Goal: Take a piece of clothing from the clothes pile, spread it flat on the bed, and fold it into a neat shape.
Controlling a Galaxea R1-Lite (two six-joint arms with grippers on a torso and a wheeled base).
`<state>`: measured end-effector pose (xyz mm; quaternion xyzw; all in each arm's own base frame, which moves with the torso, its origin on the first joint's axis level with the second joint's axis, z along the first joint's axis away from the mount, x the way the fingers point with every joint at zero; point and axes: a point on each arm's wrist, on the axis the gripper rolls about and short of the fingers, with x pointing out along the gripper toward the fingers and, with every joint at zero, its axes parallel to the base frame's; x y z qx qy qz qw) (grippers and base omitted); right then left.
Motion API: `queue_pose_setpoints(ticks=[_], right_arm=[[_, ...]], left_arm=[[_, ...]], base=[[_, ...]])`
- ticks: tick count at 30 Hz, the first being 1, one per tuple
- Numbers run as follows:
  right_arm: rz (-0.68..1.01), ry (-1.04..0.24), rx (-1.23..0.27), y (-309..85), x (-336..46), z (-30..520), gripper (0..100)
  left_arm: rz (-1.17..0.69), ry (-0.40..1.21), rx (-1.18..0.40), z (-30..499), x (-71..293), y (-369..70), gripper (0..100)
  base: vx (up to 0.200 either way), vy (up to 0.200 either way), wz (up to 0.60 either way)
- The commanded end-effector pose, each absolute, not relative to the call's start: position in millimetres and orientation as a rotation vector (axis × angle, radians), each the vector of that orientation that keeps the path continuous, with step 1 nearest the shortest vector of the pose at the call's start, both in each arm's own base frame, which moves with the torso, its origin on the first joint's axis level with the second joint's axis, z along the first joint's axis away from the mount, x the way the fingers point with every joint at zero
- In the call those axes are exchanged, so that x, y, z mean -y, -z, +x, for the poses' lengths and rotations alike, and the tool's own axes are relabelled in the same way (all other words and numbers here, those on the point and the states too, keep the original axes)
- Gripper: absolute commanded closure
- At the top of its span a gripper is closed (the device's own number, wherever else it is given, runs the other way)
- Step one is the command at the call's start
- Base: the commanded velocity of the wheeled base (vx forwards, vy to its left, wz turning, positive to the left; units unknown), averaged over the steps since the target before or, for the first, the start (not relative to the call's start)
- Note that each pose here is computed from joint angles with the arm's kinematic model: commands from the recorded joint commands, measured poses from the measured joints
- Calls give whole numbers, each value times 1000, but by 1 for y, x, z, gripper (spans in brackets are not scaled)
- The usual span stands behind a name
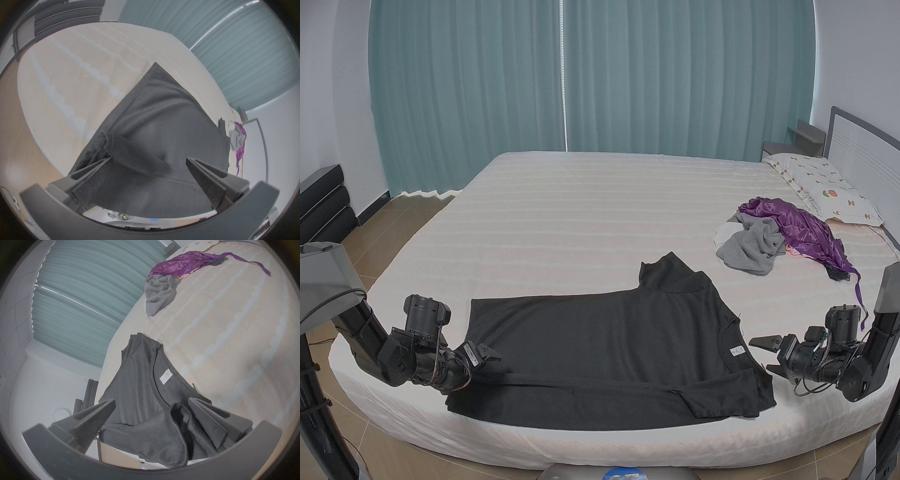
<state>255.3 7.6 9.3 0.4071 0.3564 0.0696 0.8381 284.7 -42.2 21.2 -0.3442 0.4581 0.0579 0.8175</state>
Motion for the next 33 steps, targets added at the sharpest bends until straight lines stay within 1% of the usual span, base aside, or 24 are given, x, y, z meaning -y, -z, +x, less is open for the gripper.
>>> queue_pose_setpoints(ticks=[1, 5, 8, 11, 14, 22, 25, 28, 33], right_arm=[[862, -144, -763, -6, -8, 256, 0], [863, -143, -767, -4, -8, 256, 0], [863, -143, -767, -4, -8, 256, 0], [864, -140, -773, -3, -8, 256, 0], [863, -139, -771, -2, -8, 256, 0], [862, -139, -772, 0, -8, 255, 0], [862, -138, -770, 0, -7, 256, 0], [862, -139, -769, -1, -7, 256, 0], [862, -138, -770, 0, -7, 256, 0]], left_arm=[[-763, -148, -978, 293, 39, -16, 0], [-779, -165, -959, 297, 32, -15, 0], [-818, -183, -914, 304, 24, -15, 0], [-877, -181, -853, 312, 23, -14, 0], [-905, -187, -829, 316, 22, -10, 0], [-911, -201, -831, 316, 19, -8, 0], [-915, -202, -811, 314, 15, -14, 0], [-915, -181, -775, 311, 13, -28, 0], [-876, -136, -767, 310, 13, -31, 0]], base=[[0, 0, 0], [0, 0, 0], [0, 0, 0], [0, 0, 0], [0, 0, 0], [0, 0, 0], [0, 0, 0], [0, 0, 0], [0, 0, 0]])
